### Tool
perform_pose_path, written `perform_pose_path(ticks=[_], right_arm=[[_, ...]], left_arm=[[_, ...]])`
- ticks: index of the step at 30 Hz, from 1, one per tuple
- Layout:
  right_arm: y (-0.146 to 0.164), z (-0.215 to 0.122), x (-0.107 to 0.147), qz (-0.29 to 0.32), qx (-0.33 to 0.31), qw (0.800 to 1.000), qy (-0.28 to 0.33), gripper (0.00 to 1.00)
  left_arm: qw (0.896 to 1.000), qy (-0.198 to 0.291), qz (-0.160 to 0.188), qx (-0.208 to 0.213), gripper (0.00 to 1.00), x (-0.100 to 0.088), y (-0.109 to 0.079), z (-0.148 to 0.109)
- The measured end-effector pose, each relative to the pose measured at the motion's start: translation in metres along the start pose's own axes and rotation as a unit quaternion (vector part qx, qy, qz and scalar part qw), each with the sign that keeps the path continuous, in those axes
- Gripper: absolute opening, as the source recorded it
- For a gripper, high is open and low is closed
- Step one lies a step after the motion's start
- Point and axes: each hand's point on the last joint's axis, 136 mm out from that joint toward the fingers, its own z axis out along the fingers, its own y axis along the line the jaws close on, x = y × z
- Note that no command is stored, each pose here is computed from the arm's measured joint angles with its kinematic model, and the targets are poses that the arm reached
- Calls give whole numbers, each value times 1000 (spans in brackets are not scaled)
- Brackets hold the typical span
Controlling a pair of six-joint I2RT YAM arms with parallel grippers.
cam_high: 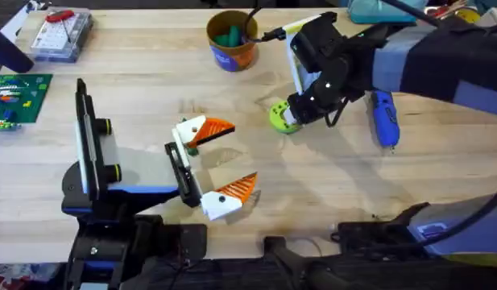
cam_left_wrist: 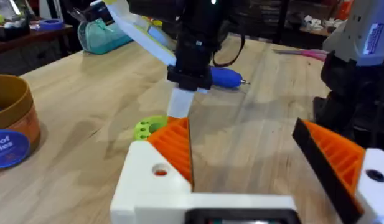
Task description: Pick up the gripper from the table and insert it into the empty holder that is missing its gripper. Then pick up a screw, insert it into the mounting hole, and use the screwdriver to tighten it. Finally, clean up the table by picking up the vegetable and placing it into the bucket.
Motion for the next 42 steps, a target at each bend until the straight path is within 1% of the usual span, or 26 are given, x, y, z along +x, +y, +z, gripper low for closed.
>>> perform_pose_path(ticks=[7, 11, 15, 17, 32, 35, 38, 42], right_arm=[[0, 0, 0, 0, 0, 1000, 0, 144], [-1, 0, 0, 0, 2, 1000, 0, 82], [-1, 0, 0, -2, 2, 1000, 0, 63], [-1, 0, 0, -4, 2, 1000, 0, 14], [-1, 0, 0, -5, 3, 1000, 0, 7], [-2, -2, 3, -5, 3, 1000, 8, 7], [-2, -18, 5, -5, 5, 1000, 17, 7], [-2, -51, -7, -8, 3, 1000, 3, 7]], left_arm=[[1000, 0, 0, 0, 990, 0, 0, 0], [1000, 0, 0, 0, 990, 0, 0, 0], [1000, 0, 0, 0, 990, 0, 0, 0], [1000, 0, 0, 0, 990, 0, 0, 0], [1000, 0, 0, 0, 990, 0, 0, 0], [1000, 0, 0, 0, 990, 0, 0, 0], [1000, 0, 0, 0, 990, 0, 0, 0], [1000, 0, 0, 0, 990, 0, 0, 0]])
